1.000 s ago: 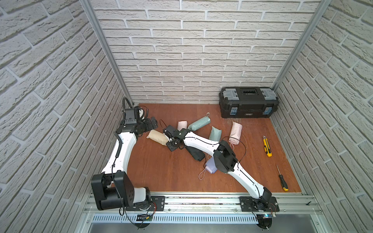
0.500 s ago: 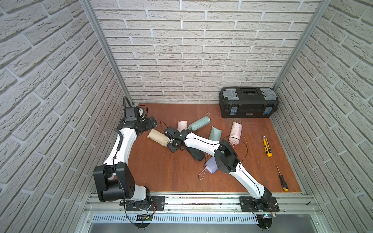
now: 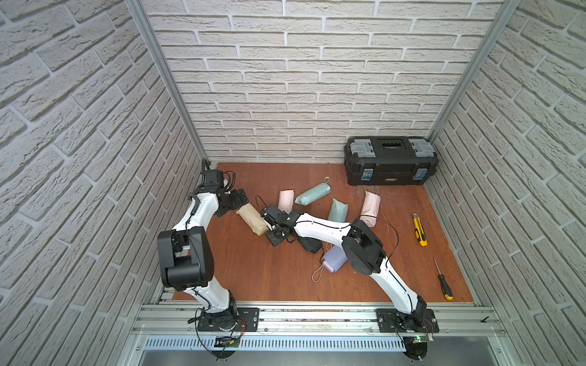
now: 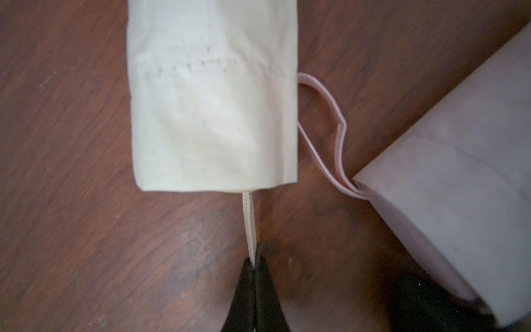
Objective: Take umbrellas out of sleeves
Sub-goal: Take out the umbrella from the umbrella sleeve.
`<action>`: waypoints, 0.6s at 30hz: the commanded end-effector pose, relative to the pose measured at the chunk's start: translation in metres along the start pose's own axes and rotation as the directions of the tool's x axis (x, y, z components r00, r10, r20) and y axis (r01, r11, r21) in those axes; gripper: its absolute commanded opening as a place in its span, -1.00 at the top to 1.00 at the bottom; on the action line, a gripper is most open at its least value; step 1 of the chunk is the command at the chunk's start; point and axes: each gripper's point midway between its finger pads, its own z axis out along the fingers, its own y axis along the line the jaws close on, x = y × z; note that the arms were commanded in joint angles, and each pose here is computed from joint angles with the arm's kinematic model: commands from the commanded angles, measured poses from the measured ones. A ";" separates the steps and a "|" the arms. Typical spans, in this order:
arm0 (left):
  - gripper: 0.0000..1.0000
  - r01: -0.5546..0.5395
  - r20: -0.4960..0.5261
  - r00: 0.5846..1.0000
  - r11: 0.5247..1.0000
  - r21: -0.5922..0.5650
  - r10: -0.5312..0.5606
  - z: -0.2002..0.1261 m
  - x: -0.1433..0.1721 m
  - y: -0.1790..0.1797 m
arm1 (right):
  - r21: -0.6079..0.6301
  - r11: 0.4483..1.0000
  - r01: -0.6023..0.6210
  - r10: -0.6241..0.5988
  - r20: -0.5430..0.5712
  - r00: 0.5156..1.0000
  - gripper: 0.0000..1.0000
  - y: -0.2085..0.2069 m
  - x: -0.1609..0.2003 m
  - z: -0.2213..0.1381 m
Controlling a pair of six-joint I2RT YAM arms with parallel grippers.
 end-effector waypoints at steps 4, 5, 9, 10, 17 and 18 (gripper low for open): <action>-0.48 0.077 -0.033 0.997 0.995 0.060 -0.075 0.016 -0.020 -0.010 | -0.019 0.999 -0.038 0.038 -0.008 0.999 0.94 0.006 0.010 -0.005; -0.48 0.057 -0.032 0.998 0.997 0.042 -0.056 0.017 -0.026 -0.010 | -0.019 0.999 -0.046 0.045 -0.007 0.999 0.94 0.006 0.011 -0.004; -0.42 -0.072 -0.061 0.996 0.997 -0.041 0.069 0.024 -0.041 -0.014 | -0.024 0.997 -0.068 0.068 -0.006 0.998 0.94 0.006 0.013 -0.002; -0.41 -0.106 -0.065 0.993 0.993 -0.053 0.102 0.026 -0.045 -0.017 | -0.026 0.997 -0.070 0.070 -0.007 0.998 0.94 0.006 0.014 -0.001; -0.19 -0.201 -0.151 0.971 0.976 -0.087 0.187 0.050 -0.043 -0.029 | -0.023 0.997 -0.070 0.070 0.003 0.998 0.94 0.005 0.010 -0.004; -0.19 -0.209 -0.157 0.968 0.973 -0.093 0.193 0.051 -0.041 -0.030 | -0.022 0.997 -0.073 0.073 0.007 0.997 0.94 0.004 0.008 -0.006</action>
